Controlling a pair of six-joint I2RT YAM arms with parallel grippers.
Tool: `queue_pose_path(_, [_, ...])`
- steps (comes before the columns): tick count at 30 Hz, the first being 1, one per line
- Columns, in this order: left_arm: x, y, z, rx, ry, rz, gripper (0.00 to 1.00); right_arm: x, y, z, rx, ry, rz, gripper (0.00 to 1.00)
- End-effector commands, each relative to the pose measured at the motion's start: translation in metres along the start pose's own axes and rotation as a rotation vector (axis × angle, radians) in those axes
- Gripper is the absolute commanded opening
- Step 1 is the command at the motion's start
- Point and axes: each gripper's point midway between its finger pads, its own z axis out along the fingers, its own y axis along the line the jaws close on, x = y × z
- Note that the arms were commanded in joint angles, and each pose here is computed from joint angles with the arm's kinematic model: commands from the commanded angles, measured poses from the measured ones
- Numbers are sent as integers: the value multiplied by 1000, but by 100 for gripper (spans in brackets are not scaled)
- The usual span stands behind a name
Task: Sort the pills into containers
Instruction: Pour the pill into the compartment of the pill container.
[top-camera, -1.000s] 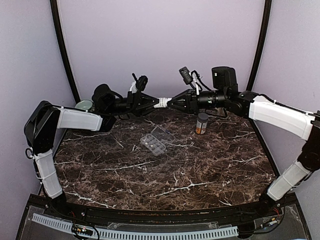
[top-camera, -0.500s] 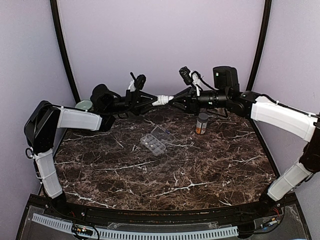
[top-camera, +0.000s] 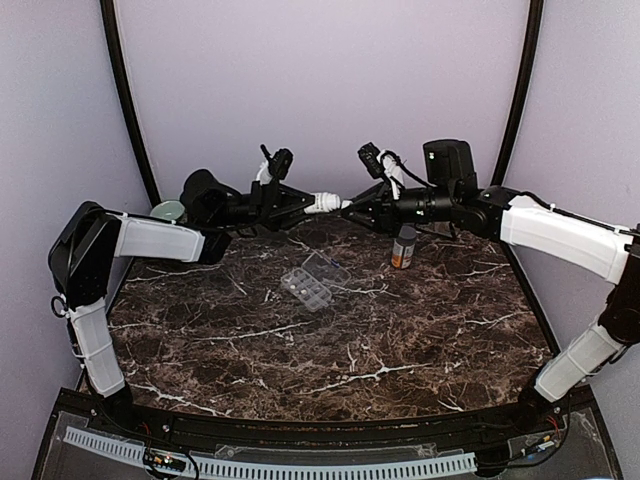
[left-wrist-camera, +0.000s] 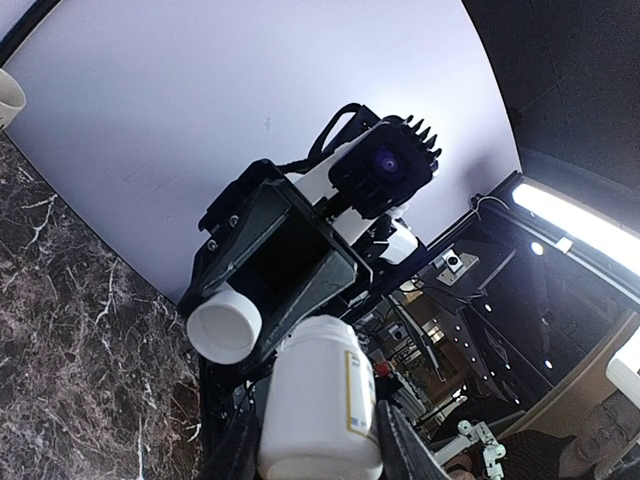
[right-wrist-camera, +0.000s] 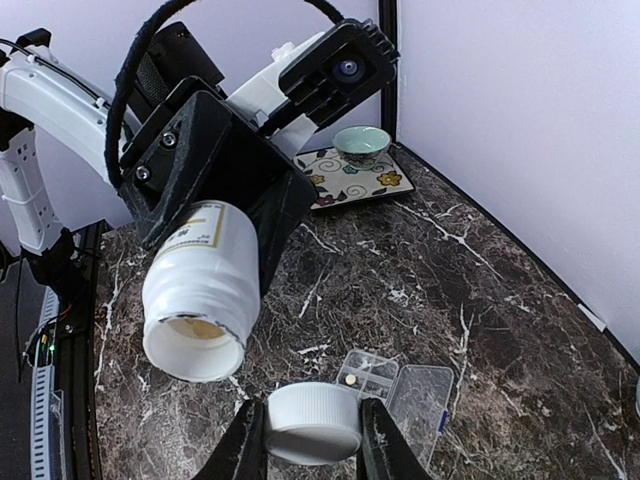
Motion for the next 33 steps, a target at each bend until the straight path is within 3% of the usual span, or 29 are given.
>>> queue_pose_path(1, [3,-9,-4,16,0,70,0,-14,1,-11,22,-44,-17,4])
queue_pose_path(33, [61,93,-70,-93,-102,-90,0,-3,-4,-20,92,-51,55,3])
